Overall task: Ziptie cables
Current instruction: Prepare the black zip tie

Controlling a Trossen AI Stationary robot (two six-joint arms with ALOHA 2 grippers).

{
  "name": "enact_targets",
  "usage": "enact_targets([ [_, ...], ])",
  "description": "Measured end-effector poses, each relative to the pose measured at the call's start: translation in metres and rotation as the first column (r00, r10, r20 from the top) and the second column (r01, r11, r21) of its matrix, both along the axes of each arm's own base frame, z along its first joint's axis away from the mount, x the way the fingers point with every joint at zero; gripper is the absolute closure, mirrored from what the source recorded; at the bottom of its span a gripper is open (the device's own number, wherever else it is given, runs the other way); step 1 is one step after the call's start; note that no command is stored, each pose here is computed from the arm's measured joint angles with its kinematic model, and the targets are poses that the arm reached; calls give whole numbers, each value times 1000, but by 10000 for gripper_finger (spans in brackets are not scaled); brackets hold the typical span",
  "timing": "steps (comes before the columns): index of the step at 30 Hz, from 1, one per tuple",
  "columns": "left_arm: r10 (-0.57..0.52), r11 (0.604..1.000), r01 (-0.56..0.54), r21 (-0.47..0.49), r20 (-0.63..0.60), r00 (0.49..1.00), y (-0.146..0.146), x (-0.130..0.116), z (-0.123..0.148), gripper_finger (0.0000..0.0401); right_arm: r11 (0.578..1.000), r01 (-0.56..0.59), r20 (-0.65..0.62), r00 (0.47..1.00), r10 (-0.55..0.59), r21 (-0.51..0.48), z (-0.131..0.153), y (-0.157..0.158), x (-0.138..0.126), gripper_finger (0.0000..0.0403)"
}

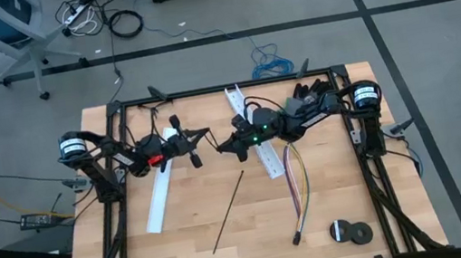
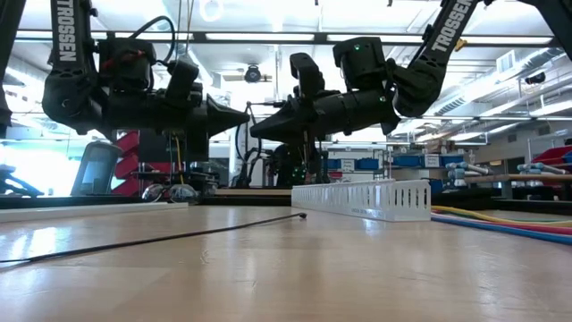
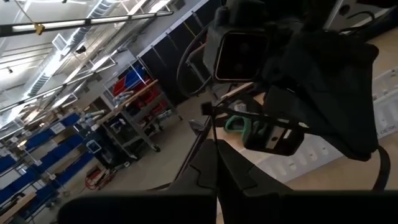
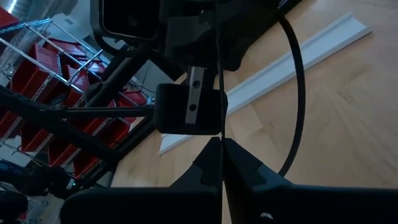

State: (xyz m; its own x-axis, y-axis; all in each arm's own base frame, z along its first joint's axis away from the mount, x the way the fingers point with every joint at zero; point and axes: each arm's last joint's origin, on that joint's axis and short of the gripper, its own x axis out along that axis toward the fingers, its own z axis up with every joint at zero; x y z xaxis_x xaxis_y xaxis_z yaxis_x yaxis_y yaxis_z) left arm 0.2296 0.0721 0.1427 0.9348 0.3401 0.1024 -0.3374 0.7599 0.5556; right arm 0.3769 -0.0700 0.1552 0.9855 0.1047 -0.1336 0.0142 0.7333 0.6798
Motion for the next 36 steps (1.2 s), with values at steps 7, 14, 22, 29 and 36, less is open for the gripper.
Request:
enact_targets([
  [7,-23,1000,23,-10,-51,998,-1,1,-5,400,999,-52,3,999,52,1,0,1,0,403],
  [14,-60,993,72,97,-117,991,-6,2,-7,400,992,-99,-1,995,99,74,0,-3,-2,403],
  [22,-113,981,135,137,-154,982,-12,4,-10,400,992,-89,3,996,89,94,1,-12,-3,403],
  [29,-120,979,143,142,-156,980,-14,5,-9,400,990,-100,-3,995,101,101,2,-15,-3,403],
  [36,-127,979,150,140,-164,978,-16,6,-10,400,981,-136,-52,988,144,141,-3,-15,-5,403],
])
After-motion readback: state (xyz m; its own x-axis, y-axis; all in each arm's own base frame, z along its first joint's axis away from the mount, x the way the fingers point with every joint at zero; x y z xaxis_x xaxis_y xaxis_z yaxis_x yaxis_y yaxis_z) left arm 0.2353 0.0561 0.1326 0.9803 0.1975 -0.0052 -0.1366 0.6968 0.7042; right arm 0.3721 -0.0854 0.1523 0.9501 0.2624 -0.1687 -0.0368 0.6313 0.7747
